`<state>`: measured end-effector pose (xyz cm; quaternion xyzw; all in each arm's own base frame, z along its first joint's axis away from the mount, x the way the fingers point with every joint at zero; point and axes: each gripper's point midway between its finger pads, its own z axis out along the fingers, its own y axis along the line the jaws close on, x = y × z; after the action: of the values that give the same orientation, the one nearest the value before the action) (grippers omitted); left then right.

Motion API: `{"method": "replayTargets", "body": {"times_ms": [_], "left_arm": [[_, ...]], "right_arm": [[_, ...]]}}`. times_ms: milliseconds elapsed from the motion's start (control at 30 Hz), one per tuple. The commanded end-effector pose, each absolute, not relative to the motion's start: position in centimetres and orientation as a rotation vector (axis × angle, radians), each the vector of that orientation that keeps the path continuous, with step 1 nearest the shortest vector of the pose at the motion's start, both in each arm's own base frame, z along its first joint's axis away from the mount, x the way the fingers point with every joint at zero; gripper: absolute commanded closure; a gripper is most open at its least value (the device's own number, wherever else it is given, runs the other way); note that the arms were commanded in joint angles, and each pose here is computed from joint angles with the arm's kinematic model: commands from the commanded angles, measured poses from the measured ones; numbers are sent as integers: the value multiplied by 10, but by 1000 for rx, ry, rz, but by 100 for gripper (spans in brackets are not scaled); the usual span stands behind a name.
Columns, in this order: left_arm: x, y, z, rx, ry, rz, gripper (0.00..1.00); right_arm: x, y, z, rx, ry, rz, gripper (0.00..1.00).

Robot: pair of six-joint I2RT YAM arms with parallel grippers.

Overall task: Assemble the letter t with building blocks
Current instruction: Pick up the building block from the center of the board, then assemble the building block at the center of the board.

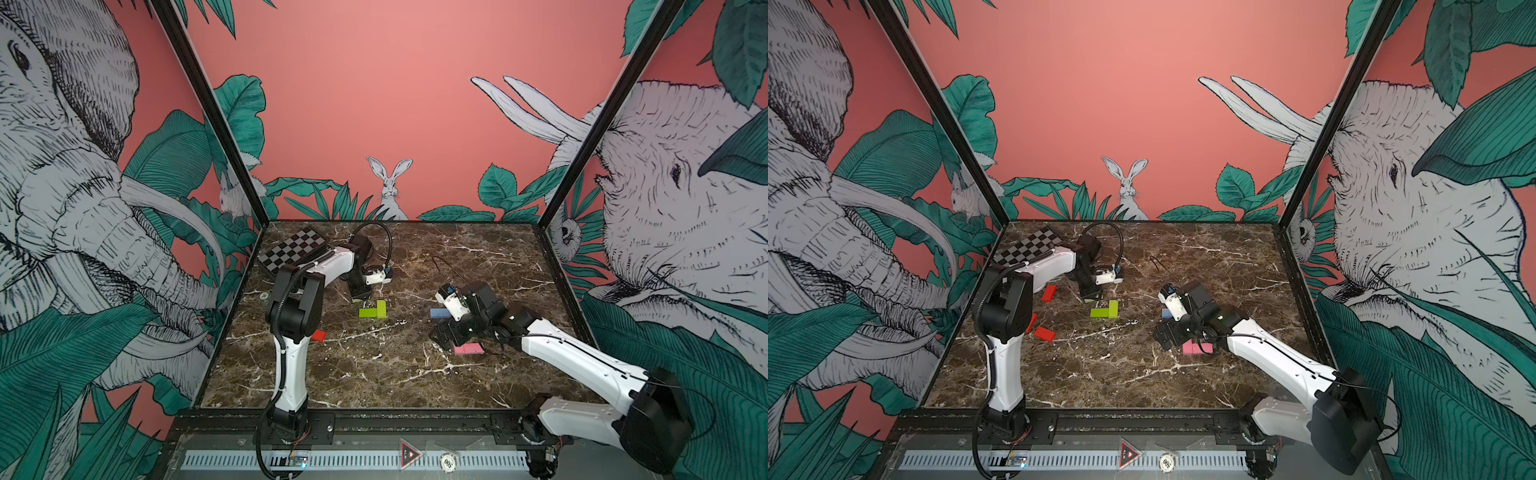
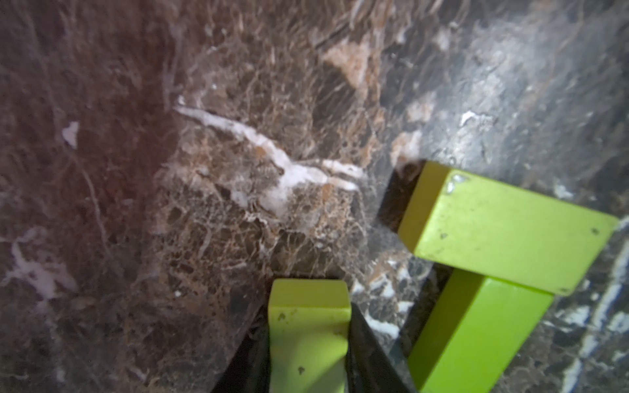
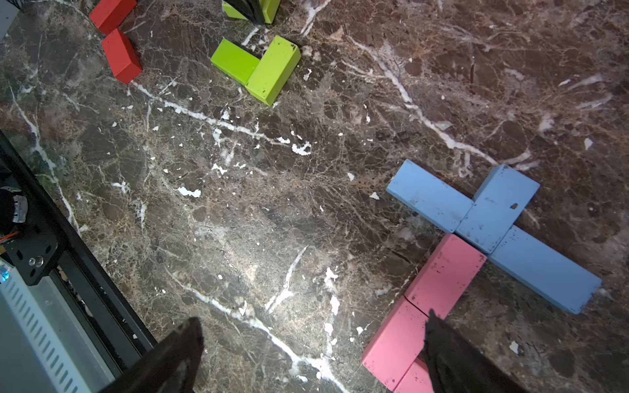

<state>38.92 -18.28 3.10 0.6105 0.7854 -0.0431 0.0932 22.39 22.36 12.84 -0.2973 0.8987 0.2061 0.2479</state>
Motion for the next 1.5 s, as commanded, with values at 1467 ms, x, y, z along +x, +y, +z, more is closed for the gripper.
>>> {"method": "replayTargets", "body": {"times_ms": [1467], "left_arm": [[296, -309, 56, 2188, 1998, -176, 73]], "right_arm": [[210, 202, 151, -731, 2383, 543, 1]]}}
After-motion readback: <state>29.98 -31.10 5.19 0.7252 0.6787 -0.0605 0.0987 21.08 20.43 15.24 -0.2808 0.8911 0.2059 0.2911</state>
